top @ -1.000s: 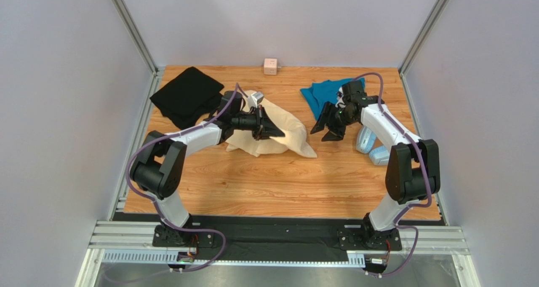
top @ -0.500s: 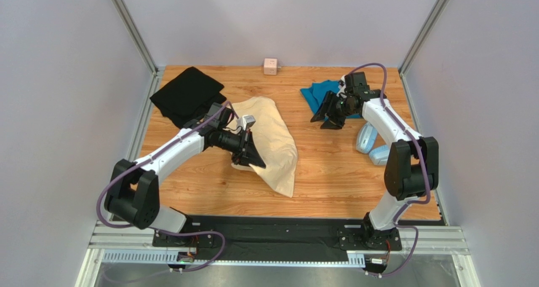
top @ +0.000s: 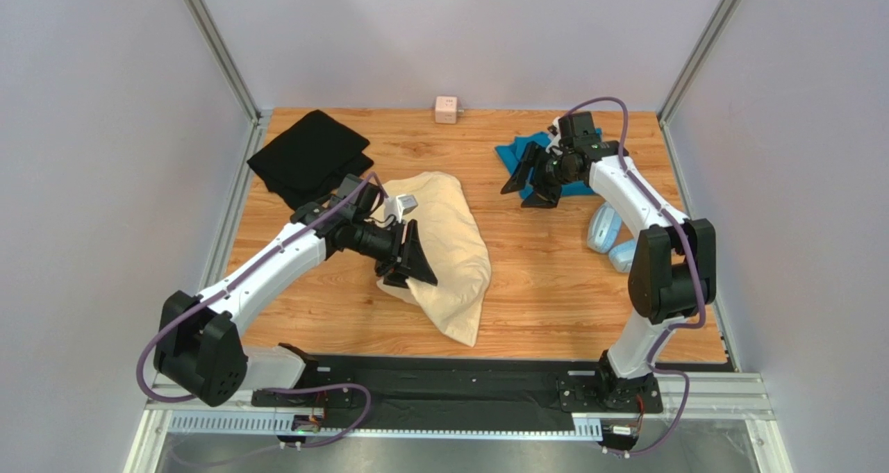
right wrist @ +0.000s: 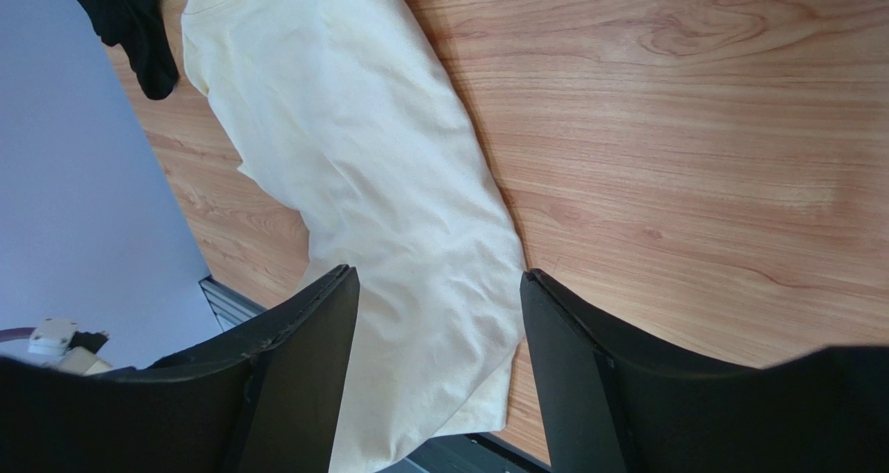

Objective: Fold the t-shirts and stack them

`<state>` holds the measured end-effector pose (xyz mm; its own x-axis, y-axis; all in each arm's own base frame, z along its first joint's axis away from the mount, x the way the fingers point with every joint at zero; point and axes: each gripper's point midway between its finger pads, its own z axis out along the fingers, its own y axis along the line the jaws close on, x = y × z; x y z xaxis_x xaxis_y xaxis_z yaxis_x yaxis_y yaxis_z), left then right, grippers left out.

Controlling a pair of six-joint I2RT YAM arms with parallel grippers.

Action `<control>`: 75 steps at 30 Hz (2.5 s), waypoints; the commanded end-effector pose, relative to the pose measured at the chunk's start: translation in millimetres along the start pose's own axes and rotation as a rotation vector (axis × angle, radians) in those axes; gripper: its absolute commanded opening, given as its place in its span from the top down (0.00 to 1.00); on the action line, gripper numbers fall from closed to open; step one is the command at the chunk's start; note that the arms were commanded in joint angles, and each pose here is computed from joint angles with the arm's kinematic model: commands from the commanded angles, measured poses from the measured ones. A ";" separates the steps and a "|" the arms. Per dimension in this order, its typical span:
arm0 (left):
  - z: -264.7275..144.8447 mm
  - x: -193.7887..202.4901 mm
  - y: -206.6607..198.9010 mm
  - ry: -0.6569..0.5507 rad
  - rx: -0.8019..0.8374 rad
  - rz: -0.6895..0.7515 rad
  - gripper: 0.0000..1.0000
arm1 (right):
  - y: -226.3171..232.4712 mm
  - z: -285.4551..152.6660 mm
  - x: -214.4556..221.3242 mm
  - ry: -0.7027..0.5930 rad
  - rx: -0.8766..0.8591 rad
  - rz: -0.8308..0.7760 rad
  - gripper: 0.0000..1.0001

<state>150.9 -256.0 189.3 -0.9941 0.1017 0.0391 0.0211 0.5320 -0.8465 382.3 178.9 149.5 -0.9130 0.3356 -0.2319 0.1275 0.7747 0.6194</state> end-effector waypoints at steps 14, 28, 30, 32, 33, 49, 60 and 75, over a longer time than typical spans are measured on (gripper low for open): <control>-76.1 -16.9 -69.6 -0.298 -0.032 0.173 0.48 | 16.9 69.9 4.4 0.131 0.040 -0.082 0.30; -83.3 -9.9 -44.7 -0.344 -0.147 0.146 0.49 | 25.3 124.4 -12.1 0.174 0.012 -0.113 0.28; -81.0 -9.7 -38.0 -0.363 -0.148 0.129 0.49 | 28.6 135.2 -15.5 0.181 0.003 -0.118 0.28; -81.5 -9.6 -33.9 -0.374 -0.157 0.124 0.49 | 34.3 143.2 -16.6 0.190 -0.014 -0.125 0.28; -82.2 -9.1 -32.3 -0.374 -0.160 0.120 0.49 | 35.5 146.3 -17.2 0.193 -0.018 -0.122 0.27; -76.2 -12.6 -2.2 -0.349 -0.253 0.088 0.50 | 66.6 188.9 23.7 0.279 -0.048 -0.172 0.86; -64.1 -38.5 83.5 -0.353 -0.497 -0.082 0.52 | 114.8 79.6 12.7 0.117 -0.094 -0.355 1.00; -71.9 -98.4 76.9 -0.361 -0.549 -0.063 0.55 | 158.8 -157.2 -47.5 -0.241 -0.253 -0.333 1.00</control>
<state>241.1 -160.9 144.2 -0.9712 -0.2046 -0.1225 -0.1327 0.8904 -0.4354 411.4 200.8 313.2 -0.8148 0.1855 -0.5492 -0.2130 0.7854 0.5812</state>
